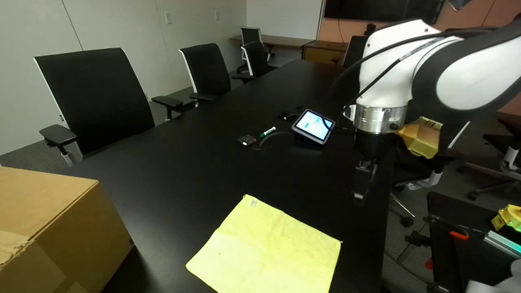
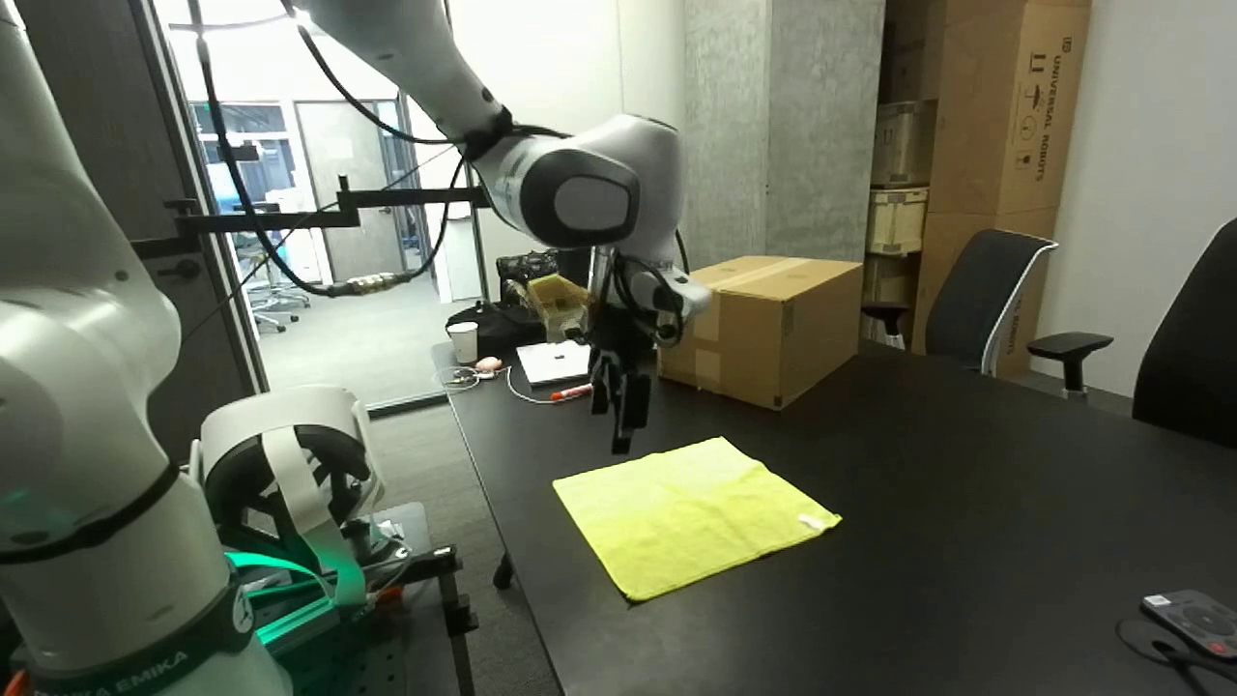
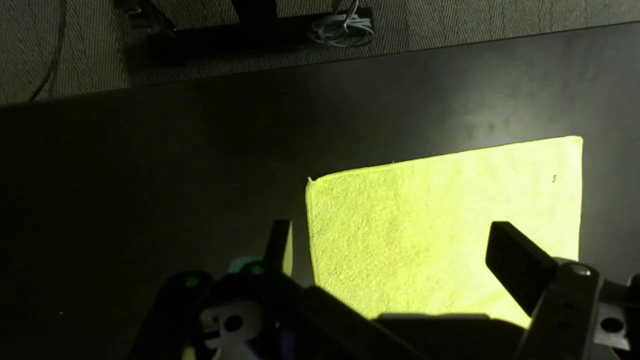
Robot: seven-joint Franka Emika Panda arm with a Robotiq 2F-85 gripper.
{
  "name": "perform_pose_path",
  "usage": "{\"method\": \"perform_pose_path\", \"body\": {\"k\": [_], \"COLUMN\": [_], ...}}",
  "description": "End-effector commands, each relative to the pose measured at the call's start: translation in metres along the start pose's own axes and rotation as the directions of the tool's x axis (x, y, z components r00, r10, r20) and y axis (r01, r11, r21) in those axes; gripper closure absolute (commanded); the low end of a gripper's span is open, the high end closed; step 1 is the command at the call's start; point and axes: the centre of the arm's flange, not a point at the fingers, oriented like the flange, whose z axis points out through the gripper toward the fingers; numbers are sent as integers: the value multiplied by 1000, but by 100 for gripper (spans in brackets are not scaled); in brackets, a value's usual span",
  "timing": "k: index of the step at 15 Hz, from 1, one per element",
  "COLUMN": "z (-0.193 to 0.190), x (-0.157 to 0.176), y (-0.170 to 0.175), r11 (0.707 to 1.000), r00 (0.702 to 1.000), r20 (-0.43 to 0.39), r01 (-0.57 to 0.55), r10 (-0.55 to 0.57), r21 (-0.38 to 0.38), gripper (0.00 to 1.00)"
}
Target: Fold the towel on the table
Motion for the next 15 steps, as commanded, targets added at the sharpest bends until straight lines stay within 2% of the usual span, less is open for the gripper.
{"method": "perform_pose_path", "body": {"k": [1,4,10,15], "z": [50,91,146,179], "x": [28,43,73,97], "y": [2,3,4,13], "r11": [999,998,993,997], "r00": [999,998,993,998], "r20": [7,28,28,27], "r01": [44,58,112,53], "r10": [-44,-58,-113,-55], "r21": [16,6,31,58], "gripper": [0,0,0,0]}}
